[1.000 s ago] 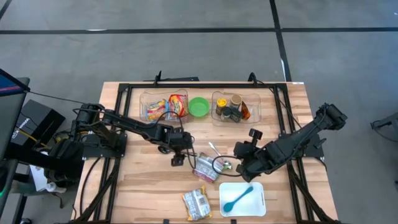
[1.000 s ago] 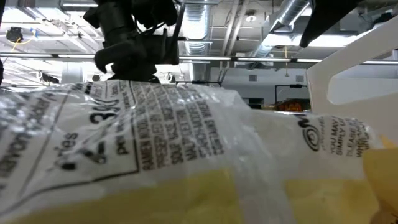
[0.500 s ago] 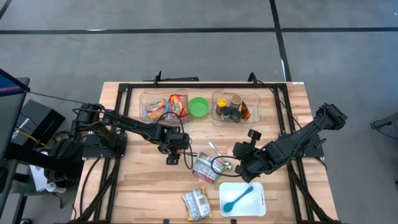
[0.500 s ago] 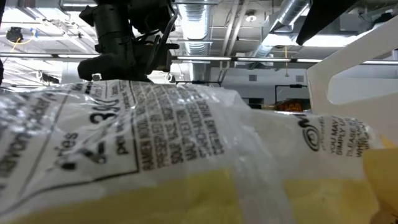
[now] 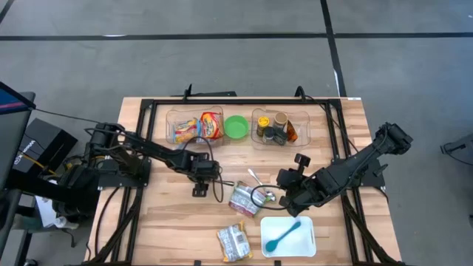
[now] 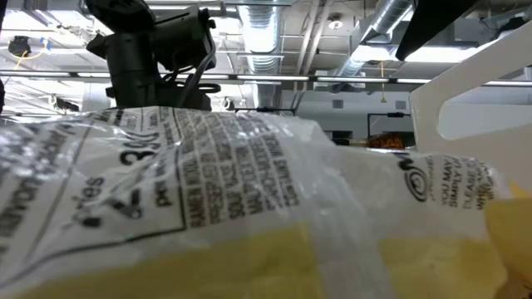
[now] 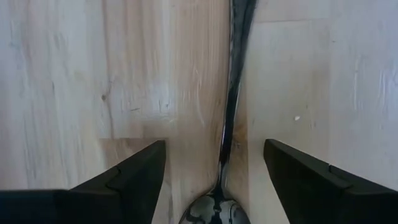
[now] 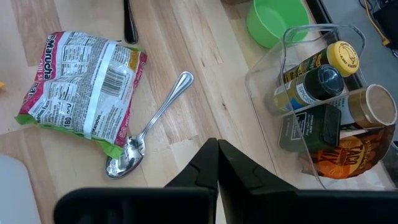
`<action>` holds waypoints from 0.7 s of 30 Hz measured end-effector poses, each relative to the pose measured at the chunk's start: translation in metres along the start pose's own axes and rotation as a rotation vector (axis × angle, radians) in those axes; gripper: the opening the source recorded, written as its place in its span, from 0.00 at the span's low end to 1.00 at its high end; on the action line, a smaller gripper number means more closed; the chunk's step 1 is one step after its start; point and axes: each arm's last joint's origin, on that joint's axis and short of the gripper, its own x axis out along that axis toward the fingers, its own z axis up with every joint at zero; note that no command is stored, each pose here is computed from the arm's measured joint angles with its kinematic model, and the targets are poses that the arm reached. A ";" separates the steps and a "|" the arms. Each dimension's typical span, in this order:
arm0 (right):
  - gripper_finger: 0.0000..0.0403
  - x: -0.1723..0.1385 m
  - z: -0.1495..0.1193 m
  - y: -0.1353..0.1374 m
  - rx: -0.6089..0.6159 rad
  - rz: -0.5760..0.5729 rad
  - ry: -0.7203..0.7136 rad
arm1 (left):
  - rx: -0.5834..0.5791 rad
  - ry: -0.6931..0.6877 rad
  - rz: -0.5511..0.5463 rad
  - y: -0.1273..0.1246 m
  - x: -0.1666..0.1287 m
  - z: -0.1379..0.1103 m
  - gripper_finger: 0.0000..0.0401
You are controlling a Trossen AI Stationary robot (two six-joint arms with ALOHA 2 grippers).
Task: Pick & Place Food Item
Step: Put the left black spoon in the white bin
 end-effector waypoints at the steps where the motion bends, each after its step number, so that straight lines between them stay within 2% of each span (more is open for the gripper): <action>1: 0.00 0.000 0.000 0.000 0.000 0.000 0.000 | 0.000 -0.004 -0.001 0.000 0.001 -0.001 0.66; 21: 0.00 0.000 0.000 0.000 0.001 0.000 0.000 | -0.008 -0.013 -0.012 -0.001 0.002 -0.001 0.27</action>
